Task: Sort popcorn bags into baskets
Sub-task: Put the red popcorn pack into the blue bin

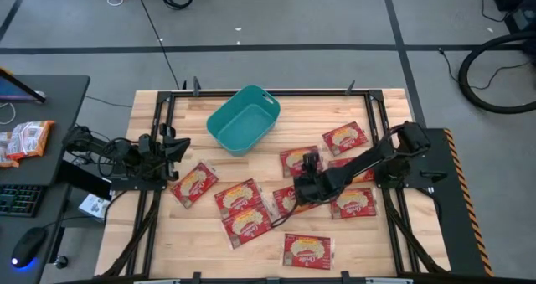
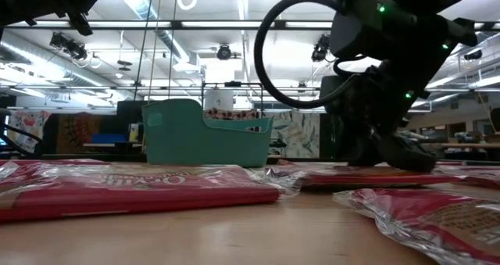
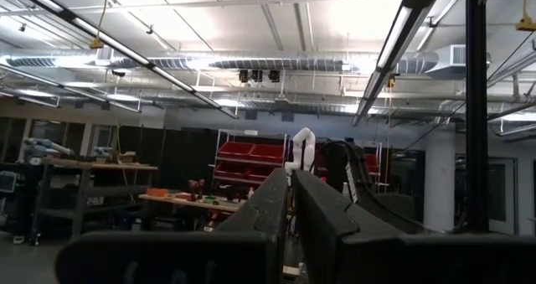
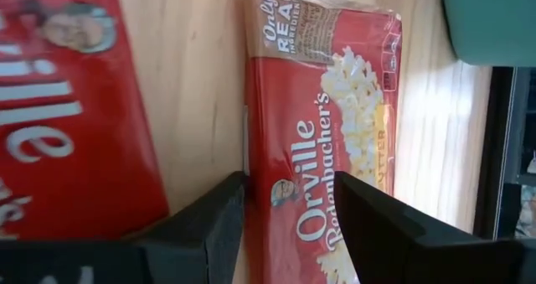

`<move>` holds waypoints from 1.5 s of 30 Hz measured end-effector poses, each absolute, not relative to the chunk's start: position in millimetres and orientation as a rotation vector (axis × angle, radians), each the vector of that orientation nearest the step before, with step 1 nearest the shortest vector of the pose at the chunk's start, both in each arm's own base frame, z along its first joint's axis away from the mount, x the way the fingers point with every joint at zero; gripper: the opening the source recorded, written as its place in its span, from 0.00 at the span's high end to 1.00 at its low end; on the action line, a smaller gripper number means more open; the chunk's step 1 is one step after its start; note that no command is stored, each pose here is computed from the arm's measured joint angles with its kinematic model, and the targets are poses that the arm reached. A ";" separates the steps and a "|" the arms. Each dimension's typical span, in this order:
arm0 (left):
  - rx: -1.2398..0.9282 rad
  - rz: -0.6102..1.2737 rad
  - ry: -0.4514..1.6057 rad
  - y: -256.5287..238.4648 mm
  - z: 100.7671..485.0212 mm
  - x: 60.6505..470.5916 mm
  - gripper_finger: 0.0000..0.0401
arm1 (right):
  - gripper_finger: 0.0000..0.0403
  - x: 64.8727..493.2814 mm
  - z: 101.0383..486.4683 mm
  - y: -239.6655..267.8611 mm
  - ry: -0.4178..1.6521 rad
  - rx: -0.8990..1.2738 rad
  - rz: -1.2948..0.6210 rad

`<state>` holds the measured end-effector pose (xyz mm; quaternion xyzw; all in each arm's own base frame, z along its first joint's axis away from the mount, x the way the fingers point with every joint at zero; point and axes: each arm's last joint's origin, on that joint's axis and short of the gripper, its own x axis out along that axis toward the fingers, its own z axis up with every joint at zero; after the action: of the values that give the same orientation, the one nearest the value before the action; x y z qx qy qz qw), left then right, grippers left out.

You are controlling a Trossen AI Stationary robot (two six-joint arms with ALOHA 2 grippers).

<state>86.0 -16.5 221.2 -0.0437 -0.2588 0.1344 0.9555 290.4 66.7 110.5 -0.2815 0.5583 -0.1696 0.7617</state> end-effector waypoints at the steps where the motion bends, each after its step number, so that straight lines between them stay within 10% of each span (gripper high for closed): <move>1: -0.089 0.273 -0.526 -16.5 221.2 85.9 0.92 | 0.54 290.7 110.7 65.4 1.216 -0.606 -0.370; 15: -0.096 0.271 -0.527 -16.5 221.2 85.9 0.92 | 0.98 294.3 107.1 52.1 1.264 -0.518 -0.318; 45: -0.103 0.268 -0.524 -16.6 220.8 86.2 0.92 | 1.00 353.4 216.8 46.0 1.100 -1.049 -0.330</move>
<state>86.2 -16.6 220.8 -0.0507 -0.2582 0.1321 0.9557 353.4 46.0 216.8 -0.4733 0.4963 -0.1491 0.7124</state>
